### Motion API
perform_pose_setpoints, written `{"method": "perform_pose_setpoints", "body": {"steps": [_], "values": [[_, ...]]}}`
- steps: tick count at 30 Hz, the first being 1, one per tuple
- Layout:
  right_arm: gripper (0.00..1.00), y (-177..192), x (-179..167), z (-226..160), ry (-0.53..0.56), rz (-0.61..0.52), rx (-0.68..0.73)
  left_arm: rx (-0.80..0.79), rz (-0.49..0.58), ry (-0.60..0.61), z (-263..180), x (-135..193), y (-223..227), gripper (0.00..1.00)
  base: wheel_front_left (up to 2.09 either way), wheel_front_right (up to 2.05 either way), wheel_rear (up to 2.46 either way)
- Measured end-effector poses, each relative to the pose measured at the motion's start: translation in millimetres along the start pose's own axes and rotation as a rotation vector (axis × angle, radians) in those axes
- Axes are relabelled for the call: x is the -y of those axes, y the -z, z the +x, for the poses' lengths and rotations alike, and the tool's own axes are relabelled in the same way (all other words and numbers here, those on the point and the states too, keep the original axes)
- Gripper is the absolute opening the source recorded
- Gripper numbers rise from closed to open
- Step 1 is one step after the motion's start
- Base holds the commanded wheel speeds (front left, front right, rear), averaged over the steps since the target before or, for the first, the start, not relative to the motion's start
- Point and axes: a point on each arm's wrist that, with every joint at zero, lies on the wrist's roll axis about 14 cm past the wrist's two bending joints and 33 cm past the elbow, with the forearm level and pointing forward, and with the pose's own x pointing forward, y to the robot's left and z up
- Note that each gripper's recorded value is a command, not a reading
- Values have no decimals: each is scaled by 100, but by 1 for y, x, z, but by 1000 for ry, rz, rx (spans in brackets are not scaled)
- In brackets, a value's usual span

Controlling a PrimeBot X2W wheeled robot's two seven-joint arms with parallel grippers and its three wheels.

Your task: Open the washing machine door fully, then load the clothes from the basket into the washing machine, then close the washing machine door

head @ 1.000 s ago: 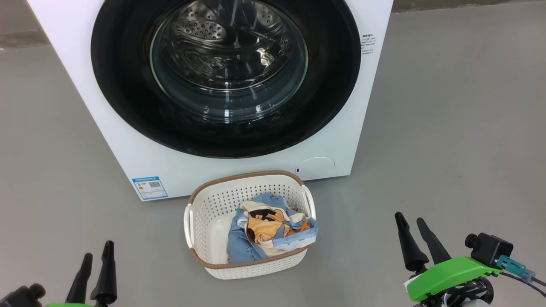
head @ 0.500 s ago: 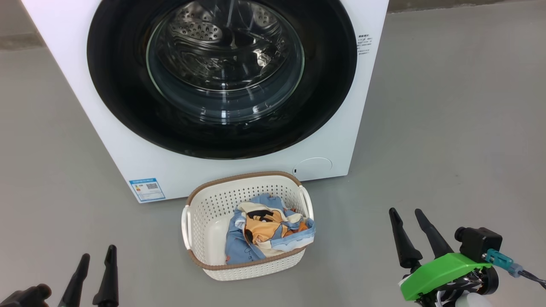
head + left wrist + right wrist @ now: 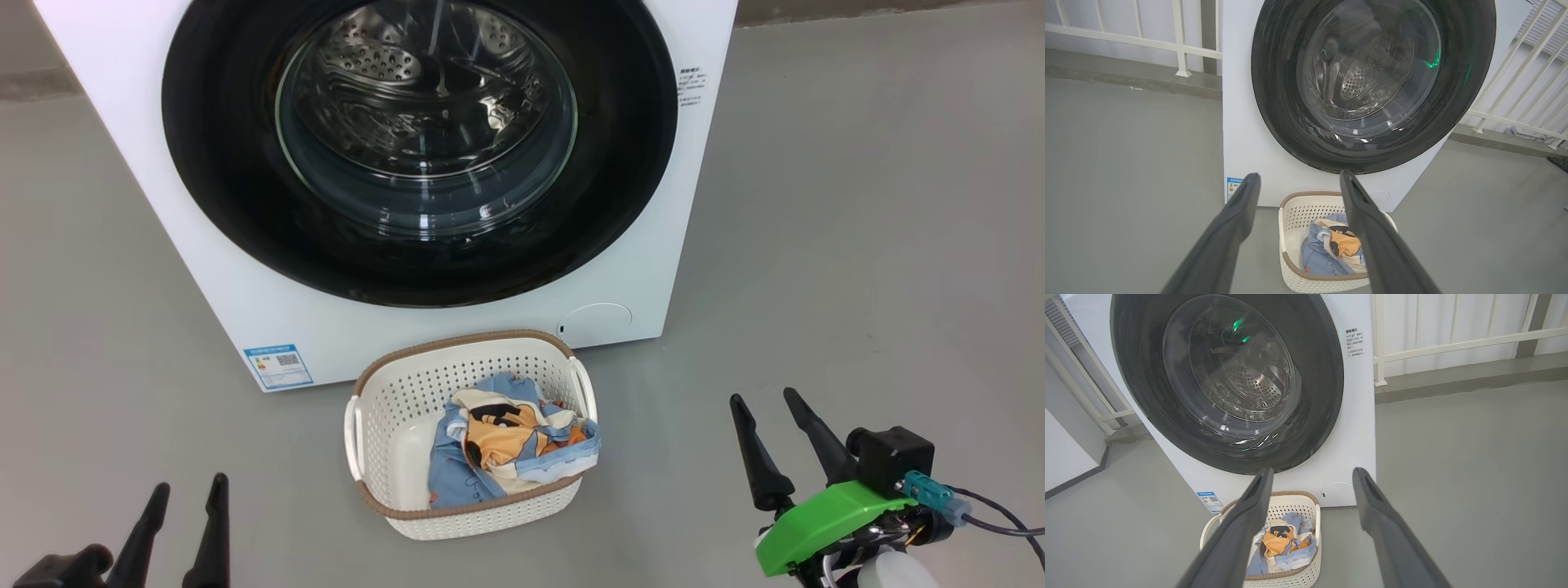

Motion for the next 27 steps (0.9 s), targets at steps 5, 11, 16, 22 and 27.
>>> {"method": "perform_pose_setpoints", "body": {"steps": [5,11,16,22,27], "values": [[100,-2,-1,0,-9,-51,12,-3,51,5,-3,-2,2,100,0,0,0],[100,-8,5,0,2,-112,35,14,115,16,-3,0,-2,100,0,0,0],[100,-12,10,-1,14,-148,48,27,159,15,-2,-2,-5,100,0,0,0],[100,-22,20,2,38,-209,77,40,222,-2,-2,-8,-8,100,0,0,0],[100,-26,27,2,61,-206,88,36,222,-35,-3,-15,-6,100,0,0,0]]}}
